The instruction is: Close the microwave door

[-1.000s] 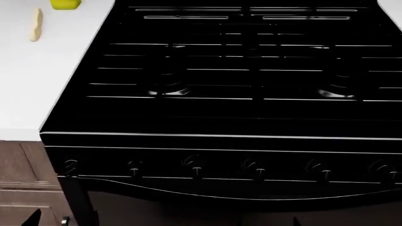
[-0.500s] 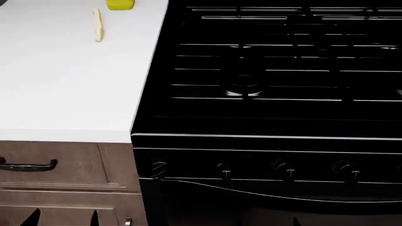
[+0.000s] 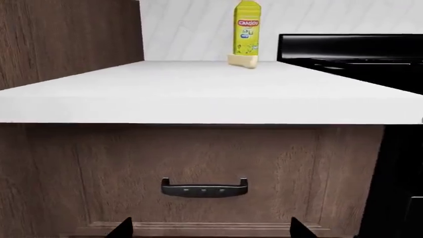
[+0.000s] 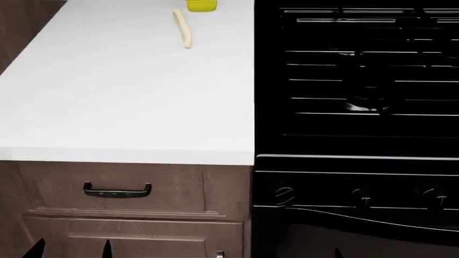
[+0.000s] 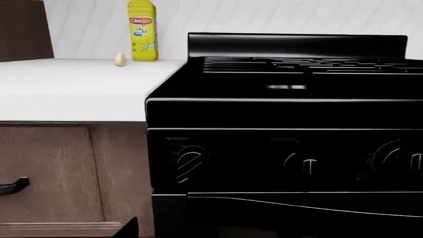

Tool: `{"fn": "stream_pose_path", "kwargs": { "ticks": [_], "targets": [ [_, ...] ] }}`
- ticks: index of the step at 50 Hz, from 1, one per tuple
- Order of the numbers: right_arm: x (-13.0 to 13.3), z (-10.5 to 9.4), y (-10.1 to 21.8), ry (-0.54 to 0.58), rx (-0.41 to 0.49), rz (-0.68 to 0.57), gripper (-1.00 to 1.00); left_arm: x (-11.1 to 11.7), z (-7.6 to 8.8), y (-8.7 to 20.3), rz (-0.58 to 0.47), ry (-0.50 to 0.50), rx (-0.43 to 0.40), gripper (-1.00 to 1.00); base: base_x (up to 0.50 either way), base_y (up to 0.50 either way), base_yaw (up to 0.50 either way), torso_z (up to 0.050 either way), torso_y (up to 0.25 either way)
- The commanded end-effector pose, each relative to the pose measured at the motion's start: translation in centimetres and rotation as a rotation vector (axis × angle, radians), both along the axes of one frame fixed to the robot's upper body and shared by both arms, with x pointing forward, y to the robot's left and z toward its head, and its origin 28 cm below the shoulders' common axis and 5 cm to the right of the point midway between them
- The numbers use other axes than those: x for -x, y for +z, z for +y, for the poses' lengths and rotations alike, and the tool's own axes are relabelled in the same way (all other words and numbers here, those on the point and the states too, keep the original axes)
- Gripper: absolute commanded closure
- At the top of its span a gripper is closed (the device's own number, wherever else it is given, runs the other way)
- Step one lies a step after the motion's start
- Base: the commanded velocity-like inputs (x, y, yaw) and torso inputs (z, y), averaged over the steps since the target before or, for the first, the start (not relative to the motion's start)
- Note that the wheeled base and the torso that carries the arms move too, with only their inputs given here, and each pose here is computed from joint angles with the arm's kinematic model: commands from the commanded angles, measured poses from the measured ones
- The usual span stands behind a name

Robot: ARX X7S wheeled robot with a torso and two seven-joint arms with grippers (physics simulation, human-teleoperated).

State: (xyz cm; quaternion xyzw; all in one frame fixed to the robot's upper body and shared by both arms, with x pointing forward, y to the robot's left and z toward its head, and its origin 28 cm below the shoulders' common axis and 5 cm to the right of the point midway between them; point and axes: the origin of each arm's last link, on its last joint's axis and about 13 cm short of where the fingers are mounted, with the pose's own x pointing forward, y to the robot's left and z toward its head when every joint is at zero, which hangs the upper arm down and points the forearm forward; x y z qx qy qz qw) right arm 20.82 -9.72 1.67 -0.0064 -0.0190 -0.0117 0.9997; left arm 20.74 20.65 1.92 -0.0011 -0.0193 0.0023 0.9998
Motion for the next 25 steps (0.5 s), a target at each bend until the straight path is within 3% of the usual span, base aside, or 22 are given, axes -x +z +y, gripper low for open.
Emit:
{"fn": "stream_pose_path", "kwargs": {
  "ticks": [1, 7, 17, 21, 25],
  "targets": [
    [0.0, -0.1, -0.1, 0.000, 0.002, -0.002, -1.00, 0.0, 0.0, 0.0, -0.001, 0.002, -0.001, -1.00, 0.00, 0.50, 0.00, 0.000, 0.000],
    [0.0, -0.1, 0.0, -0.001, -0.003, -0.003, -1.00, 0.1, 0.0, 0.1, -0.002, 0.001, -0.001, -1.00, 0.00, 0.50, 0.00, 0.000, 0.000],
    [-0.3, 0.2, -0.1, 0.000, 0.068, 0.037, -1.00, 0.1, 0.0, 0.0, -0.004, 0.002, -0.002, -1.00, 0.00, 0.00, 0.00, 0.000, 0.000],
    [-0.3, 1.1, 0.5, 0.103, 0.102, 0.004, -1.00, 0.1, 0.0, 0.1, -0.013, 0.002, -0.007, -1.00, 0.00, 0.00, 0.00, 0.000, 0.000],
    [-0.2, 1.2, 0.6, 0.134, 0.105, -0.025, -1.00, 0.1, 0.0, 0.3, -0.026, 0.002, -0.008, -1.00, 0.00, 0.00, 0.00, 0.000, 0.000]
  ]
}}
